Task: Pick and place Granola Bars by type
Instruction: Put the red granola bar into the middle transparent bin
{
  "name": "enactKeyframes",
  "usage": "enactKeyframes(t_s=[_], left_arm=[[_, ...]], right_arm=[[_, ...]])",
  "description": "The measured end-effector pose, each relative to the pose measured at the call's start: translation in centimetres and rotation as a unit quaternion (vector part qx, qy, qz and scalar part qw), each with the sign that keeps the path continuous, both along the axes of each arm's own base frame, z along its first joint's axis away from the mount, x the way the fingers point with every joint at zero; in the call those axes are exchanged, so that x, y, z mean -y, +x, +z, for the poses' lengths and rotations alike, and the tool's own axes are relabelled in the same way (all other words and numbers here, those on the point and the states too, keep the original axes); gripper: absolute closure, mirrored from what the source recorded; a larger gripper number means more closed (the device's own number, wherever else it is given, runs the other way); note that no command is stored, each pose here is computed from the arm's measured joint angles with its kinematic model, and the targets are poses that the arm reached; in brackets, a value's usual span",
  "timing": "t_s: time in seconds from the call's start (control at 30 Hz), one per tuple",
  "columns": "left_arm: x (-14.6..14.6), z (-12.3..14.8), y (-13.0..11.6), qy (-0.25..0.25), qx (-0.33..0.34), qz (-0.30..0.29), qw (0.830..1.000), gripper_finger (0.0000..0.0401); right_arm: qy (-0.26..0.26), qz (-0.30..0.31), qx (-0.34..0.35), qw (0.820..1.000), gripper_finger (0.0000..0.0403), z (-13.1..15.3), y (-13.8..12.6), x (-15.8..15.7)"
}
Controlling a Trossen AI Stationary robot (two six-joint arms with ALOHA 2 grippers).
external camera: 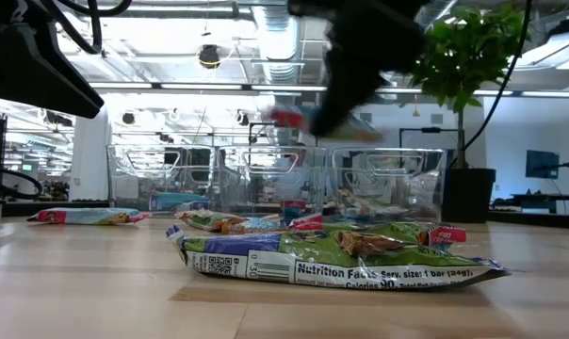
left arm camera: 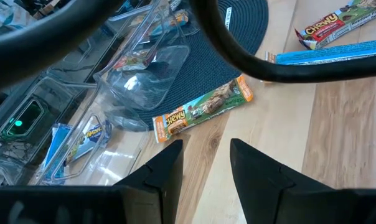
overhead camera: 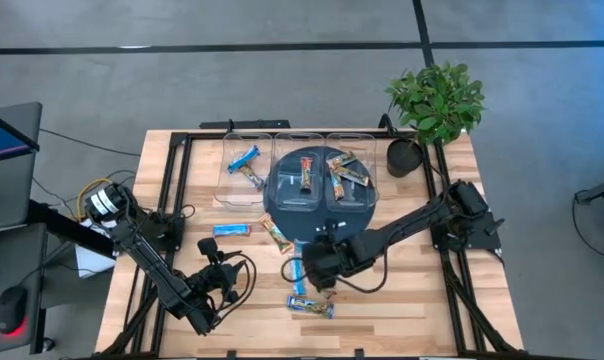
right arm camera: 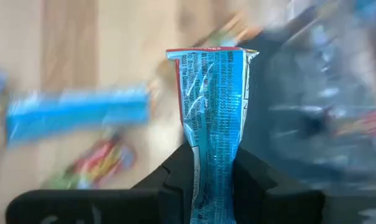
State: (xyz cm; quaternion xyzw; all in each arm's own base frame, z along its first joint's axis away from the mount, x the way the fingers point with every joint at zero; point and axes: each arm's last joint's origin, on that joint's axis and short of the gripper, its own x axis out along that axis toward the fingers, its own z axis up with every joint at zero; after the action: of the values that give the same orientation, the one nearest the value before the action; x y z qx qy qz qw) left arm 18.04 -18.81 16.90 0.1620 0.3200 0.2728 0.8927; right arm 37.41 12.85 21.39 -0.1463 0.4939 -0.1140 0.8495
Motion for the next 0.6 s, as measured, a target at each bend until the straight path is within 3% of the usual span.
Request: enactKeyframes(t_s=[0.17, 0.27, 0.6], left_arm=[[0.0, 0.0, 0.0, -0.001, 0.001, 0.000, 1.000, 0.0273], [0.1, 0.0, 0.0, -0.004, 0.001, 0.000, 1.000, 0.0273], [0.1, 0.0, 0.0, -0.005, 0.001, 0.000, 1.000, 0.0273]], right_arm=[[-0.051, -0.073, 0.082, 0.993, 0.0333, 3.3, 1.9, 2.3], [-0.052, -0.113, 0.105, 0.987, 0.0333, 4.6, 3.0, 4.8], [0.053, -0.211, 0.149, 0.964, 0.0333, 5.6, 4.9, 16.2]])
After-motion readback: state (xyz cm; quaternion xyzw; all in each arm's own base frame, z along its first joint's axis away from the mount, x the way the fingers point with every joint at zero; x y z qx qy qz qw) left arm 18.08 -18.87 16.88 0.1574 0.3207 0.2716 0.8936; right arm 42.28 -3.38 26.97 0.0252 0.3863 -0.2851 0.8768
